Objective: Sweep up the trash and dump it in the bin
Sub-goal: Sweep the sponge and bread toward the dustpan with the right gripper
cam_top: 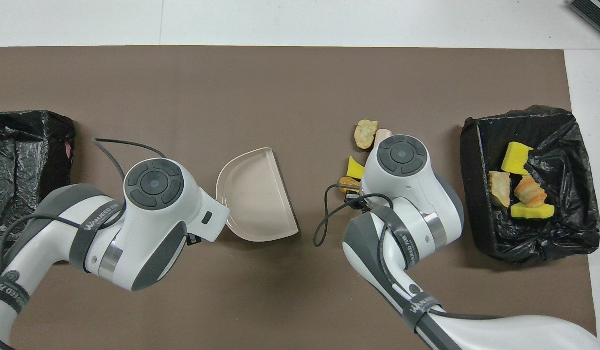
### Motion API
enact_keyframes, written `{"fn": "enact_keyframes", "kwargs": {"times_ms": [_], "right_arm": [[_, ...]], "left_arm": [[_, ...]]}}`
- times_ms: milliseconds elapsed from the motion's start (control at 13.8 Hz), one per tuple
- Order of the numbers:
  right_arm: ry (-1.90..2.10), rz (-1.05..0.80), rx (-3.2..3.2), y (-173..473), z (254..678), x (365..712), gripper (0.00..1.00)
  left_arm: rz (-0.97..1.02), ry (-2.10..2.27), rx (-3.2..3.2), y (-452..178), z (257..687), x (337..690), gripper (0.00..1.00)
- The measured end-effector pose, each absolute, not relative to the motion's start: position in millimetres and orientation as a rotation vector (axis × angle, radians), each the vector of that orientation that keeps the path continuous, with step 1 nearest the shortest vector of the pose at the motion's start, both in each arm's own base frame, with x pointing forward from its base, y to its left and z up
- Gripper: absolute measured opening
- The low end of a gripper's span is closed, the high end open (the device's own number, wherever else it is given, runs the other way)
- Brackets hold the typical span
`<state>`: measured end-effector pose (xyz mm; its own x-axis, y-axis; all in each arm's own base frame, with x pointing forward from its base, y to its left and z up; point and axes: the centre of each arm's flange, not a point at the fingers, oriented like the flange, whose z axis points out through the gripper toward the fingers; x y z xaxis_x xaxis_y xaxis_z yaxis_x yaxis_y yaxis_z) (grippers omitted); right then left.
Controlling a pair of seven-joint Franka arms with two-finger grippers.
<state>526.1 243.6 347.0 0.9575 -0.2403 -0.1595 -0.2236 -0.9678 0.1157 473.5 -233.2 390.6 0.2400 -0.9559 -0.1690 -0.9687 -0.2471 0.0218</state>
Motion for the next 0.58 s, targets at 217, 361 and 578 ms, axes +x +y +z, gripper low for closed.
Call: {"fn": "enact_keyframes", "kwargs": {"times_ms": [217, 361, 578], "right_arm": [[-0.35, -0.308, 3.057, 270, 348, 519, 0.26], [-0.343, -0.34, 3.091, 290, 351, 511, 0.26], [-0.322, -0.381, 3.162, 328, 356, 493, 0.26]], "left_arm": [[0.242, 1.872, -2.408, -232, 386, 471, 0.32], [0.273, 1.865, -2.42, -231, 375, 466, 0.32], [0.274, 1.848, -2.477, -230, 373, 465, 0.32]]}}
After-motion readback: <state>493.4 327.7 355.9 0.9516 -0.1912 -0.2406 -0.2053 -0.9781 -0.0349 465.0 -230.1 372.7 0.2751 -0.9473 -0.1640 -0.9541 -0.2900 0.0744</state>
